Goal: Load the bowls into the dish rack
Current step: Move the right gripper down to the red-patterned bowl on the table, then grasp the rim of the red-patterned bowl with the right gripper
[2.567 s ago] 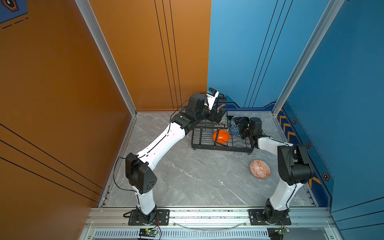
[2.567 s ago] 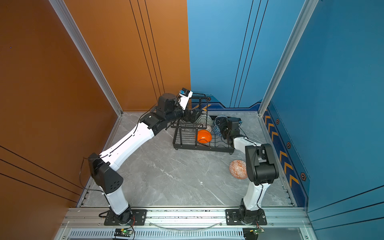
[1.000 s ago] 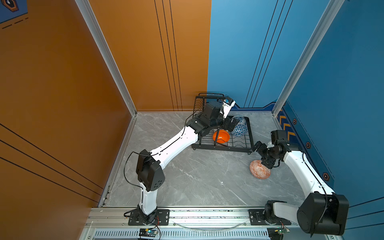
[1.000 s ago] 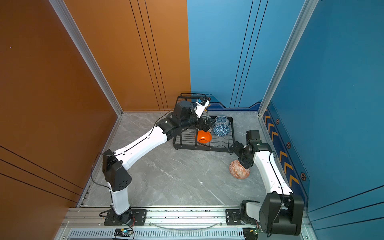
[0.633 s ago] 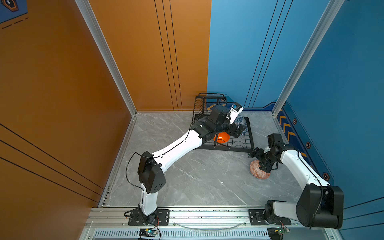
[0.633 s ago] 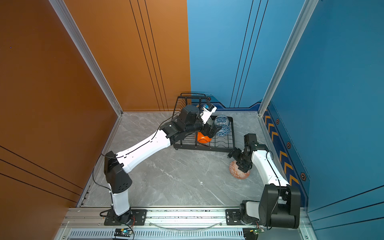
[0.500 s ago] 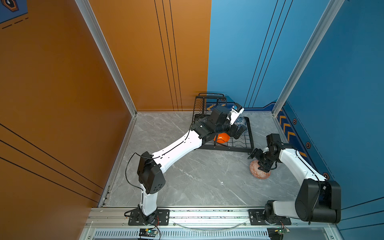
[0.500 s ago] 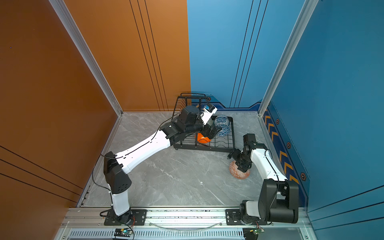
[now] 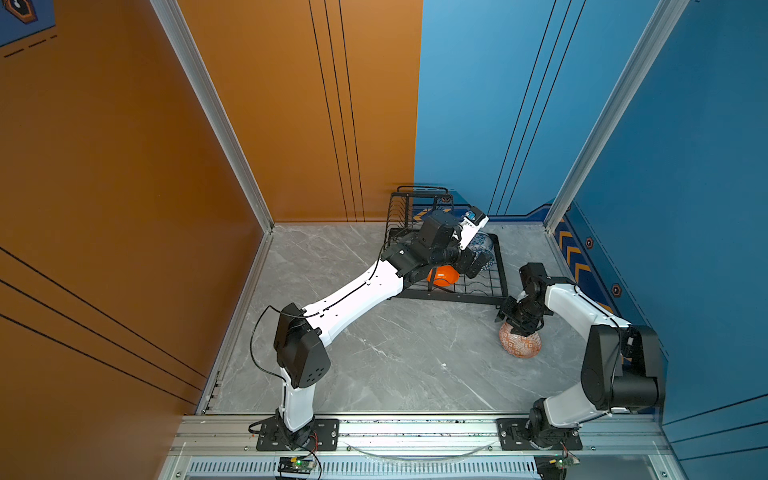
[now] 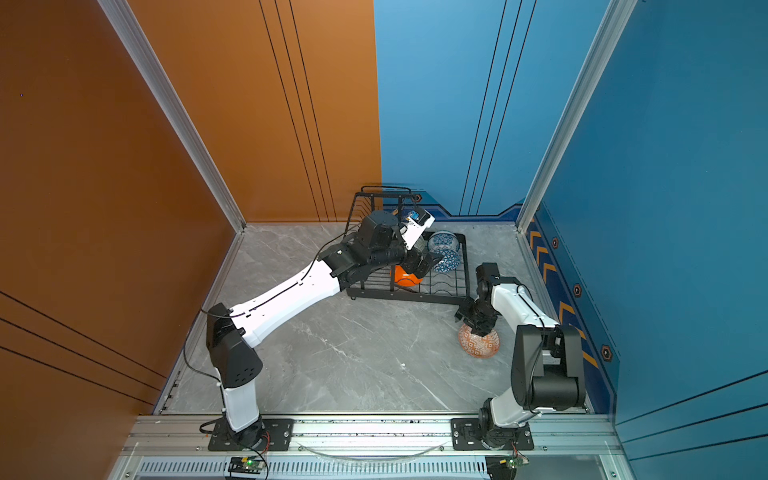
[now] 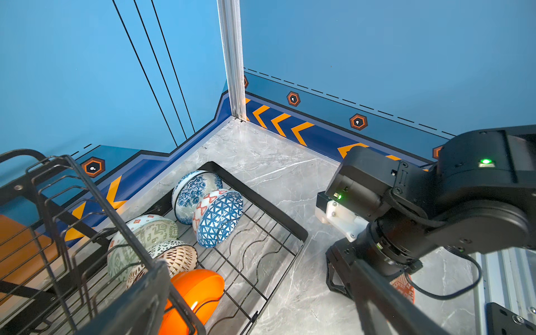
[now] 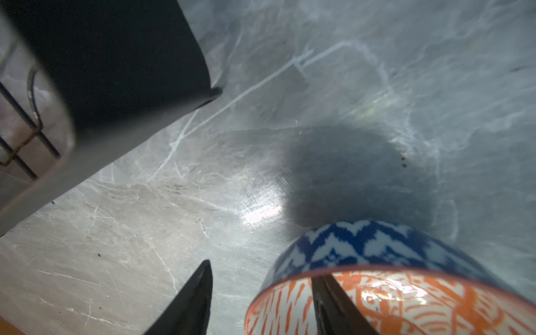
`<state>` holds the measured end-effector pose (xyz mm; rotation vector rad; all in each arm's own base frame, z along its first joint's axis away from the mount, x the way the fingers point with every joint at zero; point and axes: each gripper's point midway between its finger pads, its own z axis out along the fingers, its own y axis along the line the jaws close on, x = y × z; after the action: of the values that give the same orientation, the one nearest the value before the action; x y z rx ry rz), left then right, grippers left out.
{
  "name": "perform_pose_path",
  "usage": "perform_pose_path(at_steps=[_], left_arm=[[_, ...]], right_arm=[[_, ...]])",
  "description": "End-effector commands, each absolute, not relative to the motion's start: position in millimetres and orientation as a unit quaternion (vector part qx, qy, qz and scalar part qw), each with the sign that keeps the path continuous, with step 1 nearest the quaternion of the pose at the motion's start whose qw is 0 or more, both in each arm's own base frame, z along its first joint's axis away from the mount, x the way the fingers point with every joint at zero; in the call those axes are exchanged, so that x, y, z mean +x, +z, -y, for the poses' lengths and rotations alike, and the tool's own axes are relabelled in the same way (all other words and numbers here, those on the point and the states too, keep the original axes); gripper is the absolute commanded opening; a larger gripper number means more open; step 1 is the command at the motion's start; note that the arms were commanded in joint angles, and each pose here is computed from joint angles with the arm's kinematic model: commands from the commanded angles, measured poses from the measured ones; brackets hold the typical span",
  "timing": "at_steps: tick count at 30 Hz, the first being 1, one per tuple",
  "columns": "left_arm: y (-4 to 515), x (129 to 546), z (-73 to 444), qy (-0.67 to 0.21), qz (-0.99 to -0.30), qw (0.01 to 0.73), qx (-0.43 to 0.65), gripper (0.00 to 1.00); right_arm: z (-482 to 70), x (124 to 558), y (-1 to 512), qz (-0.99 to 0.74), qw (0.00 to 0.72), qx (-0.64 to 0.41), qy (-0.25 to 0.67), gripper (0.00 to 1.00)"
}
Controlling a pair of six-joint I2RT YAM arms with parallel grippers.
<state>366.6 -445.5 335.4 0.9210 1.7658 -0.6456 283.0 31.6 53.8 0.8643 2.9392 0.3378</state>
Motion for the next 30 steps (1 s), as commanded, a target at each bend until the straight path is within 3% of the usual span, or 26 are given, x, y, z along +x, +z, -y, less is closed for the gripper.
perform_pose_path(at_steps=[1, 7, 13, 18, 23, 30], left_arm=[[366.9, 369.0, 431.2, -0.264, -0.716, 0.527, 0.374, 0.98], [365.8, 373.5, 426.9, -0.261, -0.720, 0.527, 0.369, 0.98], [372.5, 384.9, 416.9, -0.266, -0.730, 0.531, 0.339, 0.98], [375.5, 392.9, 404.2, -0.262, -0.738, 0.535, 0.318, 0.98], [382.0, 402.4, 380.9, -0.259, -0.748, 0.544, 0.280, 0.98], [393.8, 416.6, 329.5, -0.274, -0.761, 0.558, 0.184, 0.98]], right_arm=[[-23.4, 287.2, 50.5, -0.961, 0.036, 0.263, 0.076, 0.53], [-20.7, 284.4, 47.9, -0.972, 0.033, 0.229, 0.043, 0.46], [-21.6, 281.6, 45.8, -0.976, 0.032, 0.211, 0.031, 0.31], [-27.1, 287.6, 48.1, -0.978, 0.035, 0.201, 0.034, 0.12], [-40.9, 298.5, 60.3, -0.983, 0.049, 0.174, 0.035, 0.01], [-77.1, 310.0, 74.5, -0.992, 0.062, 0.109, 0.031, 0.00]])
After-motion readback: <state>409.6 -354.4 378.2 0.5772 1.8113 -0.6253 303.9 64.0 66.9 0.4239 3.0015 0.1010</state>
